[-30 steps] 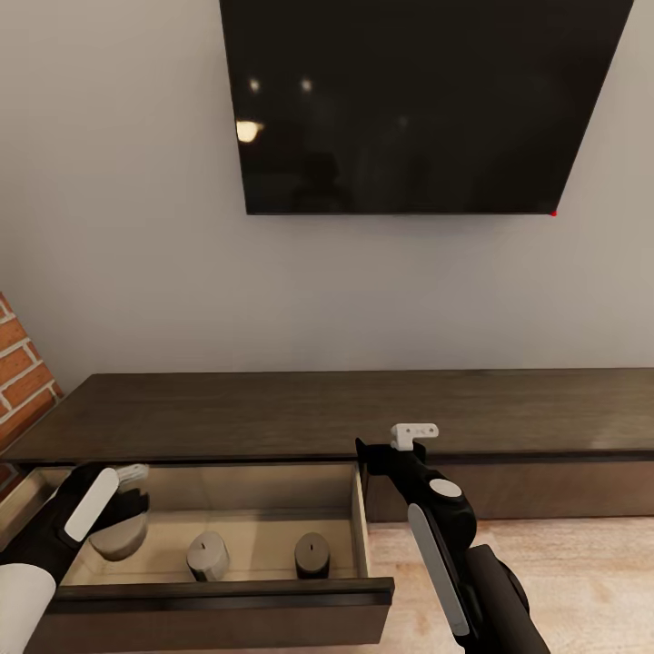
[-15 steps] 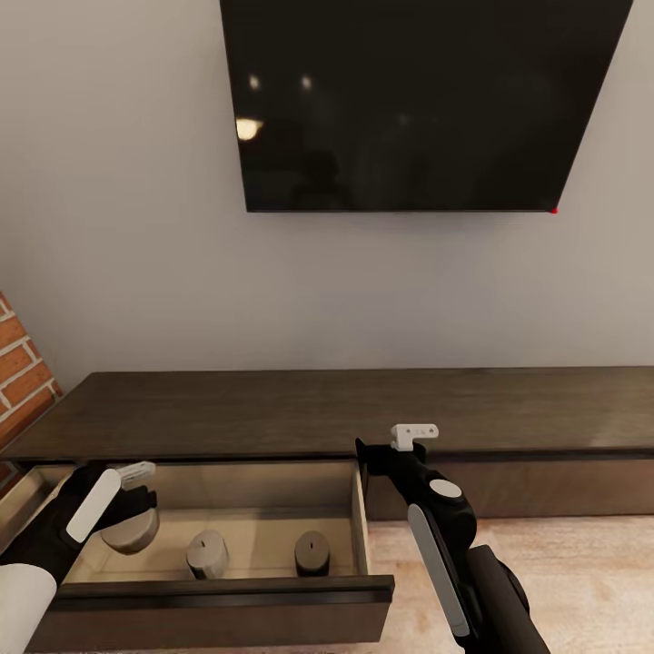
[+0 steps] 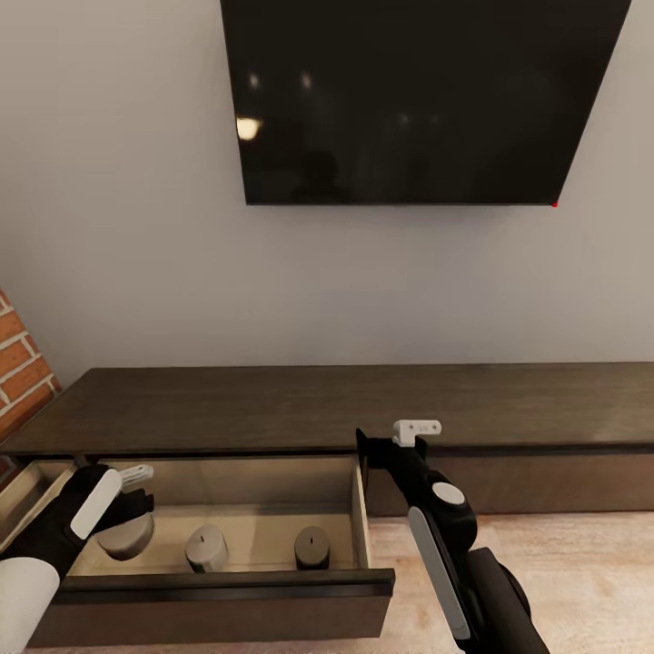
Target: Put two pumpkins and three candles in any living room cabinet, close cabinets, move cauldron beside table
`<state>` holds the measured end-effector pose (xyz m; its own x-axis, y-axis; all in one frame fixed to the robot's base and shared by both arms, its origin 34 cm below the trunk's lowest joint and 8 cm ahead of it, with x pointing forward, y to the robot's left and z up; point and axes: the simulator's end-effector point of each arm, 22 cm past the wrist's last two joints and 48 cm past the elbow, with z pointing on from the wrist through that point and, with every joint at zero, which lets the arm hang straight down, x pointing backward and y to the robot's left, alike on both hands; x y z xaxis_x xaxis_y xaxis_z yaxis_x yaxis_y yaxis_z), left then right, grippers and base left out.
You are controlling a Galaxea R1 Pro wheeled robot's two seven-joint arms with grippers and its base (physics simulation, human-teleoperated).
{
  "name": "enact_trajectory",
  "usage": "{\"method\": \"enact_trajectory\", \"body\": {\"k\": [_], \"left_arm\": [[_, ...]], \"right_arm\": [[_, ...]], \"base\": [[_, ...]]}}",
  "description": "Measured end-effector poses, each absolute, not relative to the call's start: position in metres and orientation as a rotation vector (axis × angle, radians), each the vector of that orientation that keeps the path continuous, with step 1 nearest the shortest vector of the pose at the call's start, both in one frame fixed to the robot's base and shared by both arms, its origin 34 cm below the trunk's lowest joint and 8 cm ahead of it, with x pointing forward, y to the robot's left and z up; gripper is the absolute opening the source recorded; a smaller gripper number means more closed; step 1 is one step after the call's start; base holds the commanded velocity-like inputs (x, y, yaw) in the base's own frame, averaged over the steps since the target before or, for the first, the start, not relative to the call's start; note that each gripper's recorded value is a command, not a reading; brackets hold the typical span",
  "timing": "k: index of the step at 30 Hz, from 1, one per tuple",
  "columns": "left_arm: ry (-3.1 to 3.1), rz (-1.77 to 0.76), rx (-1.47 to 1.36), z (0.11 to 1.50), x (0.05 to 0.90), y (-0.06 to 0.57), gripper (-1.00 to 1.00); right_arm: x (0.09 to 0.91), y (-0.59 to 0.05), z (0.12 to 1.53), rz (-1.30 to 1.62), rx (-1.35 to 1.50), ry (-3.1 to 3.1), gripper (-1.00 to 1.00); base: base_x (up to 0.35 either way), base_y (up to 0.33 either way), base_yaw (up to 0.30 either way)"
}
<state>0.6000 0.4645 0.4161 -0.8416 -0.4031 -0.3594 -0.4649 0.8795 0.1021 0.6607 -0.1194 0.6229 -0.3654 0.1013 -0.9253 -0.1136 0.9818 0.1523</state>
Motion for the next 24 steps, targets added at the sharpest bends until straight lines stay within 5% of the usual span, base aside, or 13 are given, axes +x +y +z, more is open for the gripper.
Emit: {"method": "enact_trajectory", "body": {"k": [11,24], "left_arm": [[2.684,0.305,-0.635,0.394,0.599,0.471,-1.0],[2.647,0.309,-0.642,0.39,0.603,0.473,-1.0]], "right_arm": [[0.662,-0.179,0.591,0.163,0.142,1.94,1.0],[0.659,-0.169,0.583,0.215,0.111,1.95,1.0]], "base": [[0.0,0.0,0.0],[0.0,0.0,0.0]]}}
